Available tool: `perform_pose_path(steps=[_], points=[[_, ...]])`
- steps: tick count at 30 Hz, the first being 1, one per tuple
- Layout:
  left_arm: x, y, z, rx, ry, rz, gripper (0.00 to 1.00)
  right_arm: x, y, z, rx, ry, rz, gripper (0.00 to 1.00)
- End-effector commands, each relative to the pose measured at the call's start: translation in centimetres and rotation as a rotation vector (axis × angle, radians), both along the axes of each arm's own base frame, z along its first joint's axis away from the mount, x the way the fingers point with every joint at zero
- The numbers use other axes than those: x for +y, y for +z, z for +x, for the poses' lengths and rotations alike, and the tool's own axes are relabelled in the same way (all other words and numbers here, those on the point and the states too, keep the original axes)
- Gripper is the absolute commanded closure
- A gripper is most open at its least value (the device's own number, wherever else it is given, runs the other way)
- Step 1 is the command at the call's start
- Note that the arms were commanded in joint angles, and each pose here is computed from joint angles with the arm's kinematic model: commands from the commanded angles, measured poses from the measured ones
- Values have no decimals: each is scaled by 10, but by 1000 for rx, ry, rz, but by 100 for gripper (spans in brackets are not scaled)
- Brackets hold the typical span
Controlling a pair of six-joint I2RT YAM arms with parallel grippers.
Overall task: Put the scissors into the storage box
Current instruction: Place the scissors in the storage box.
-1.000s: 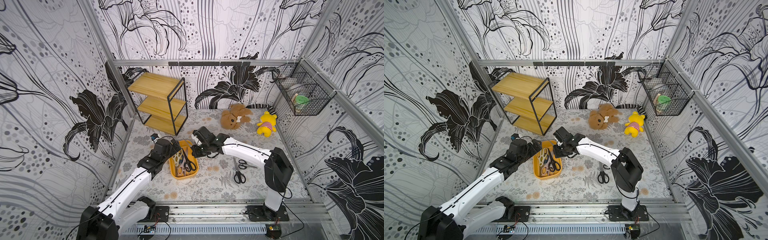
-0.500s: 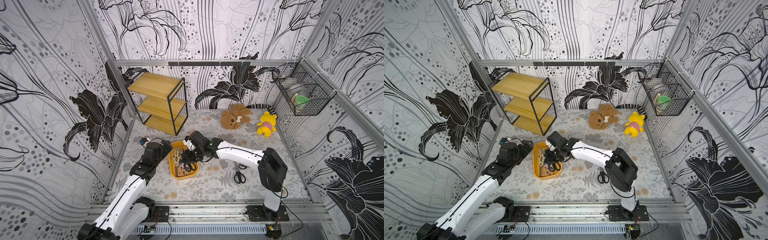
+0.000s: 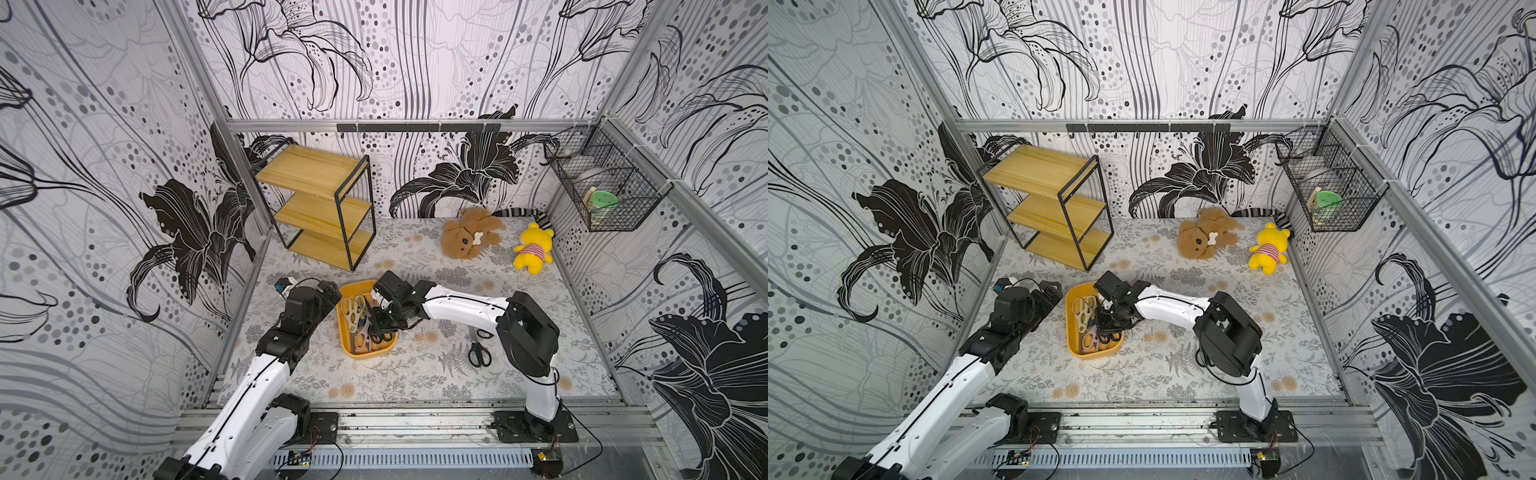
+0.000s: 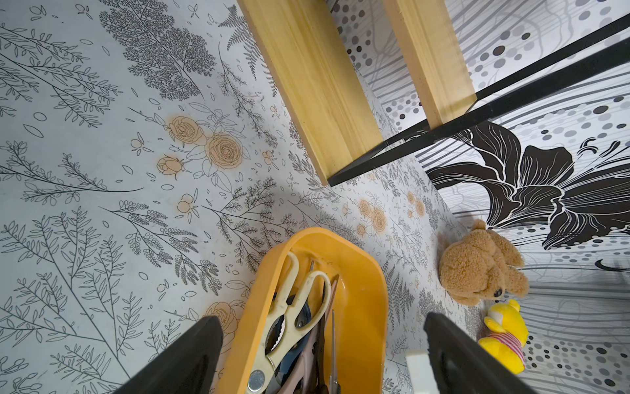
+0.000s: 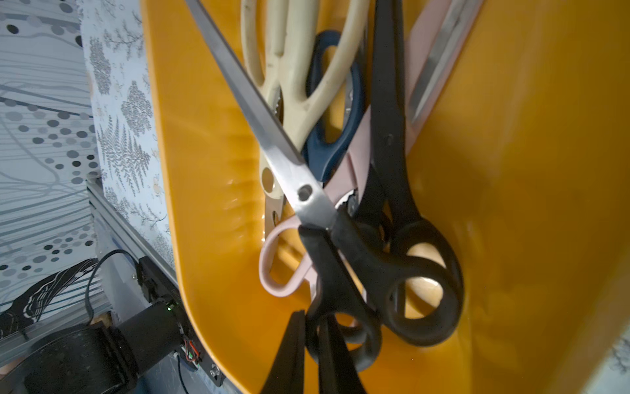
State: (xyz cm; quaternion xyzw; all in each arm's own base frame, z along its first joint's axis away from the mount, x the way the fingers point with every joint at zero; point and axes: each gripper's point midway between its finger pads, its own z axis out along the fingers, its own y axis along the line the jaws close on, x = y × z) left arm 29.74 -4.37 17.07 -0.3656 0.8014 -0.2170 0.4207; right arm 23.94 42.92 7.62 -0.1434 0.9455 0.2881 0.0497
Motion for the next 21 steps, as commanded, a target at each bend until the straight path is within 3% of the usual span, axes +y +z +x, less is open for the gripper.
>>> perform_pose_path(steps=[1, 9, 21], points=[[2, 0, 1, -6, 11, -1, 3, -2, -13, 1, 13, -15, -46, 95], [3, -3, -1, -3, 12, 0, 3, 1, -10, 4, -6, -4, -38, 76], [2, 2, -1, -9, 6, 1, 3, -3, 18, 20, -121, -12, -59, 60]])
